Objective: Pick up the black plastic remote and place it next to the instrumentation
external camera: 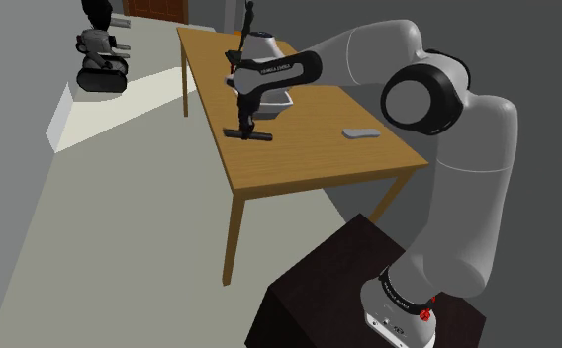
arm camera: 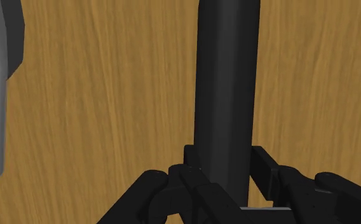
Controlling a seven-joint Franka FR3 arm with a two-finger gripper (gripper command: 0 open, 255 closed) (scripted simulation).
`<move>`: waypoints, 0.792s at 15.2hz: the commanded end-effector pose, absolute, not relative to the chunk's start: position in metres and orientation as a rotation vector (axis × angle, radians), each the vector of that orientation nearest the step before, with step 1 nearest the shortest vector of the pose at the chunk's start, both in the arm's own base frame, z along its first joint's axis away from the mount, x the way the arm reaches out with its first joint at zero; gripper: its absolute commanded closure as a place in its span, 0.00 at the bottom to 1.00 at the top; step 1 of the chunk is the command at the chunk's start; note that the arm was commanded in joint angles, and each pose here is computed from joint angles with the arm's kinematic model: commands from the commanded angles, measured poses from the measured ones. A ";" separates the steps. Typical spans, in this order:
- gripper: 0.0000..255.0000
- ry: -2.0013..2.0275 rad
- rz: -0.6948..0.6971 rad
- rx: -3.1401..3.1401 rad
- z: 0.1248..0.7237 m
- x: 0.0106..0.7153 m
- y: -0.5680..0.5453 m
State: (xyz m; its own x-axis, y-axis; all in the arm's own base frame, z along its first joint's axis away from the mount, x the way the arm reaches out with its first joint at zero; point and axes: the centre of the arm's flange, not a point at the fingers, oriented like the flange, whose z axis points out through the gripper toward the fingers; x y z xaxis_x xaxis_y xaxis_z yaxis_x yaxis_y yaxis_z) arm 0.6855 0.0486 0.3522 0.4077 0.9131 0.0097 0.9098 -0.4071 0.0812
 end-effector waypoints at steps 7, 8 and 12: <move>1.00 1.674 0.081 2.582 0.395 0.685 0.048; 1.00 1.674 0.081 2.582 0.400 0.685 0.048; 1.00 1.674 0.081 2.582 0.415 0.678 0.038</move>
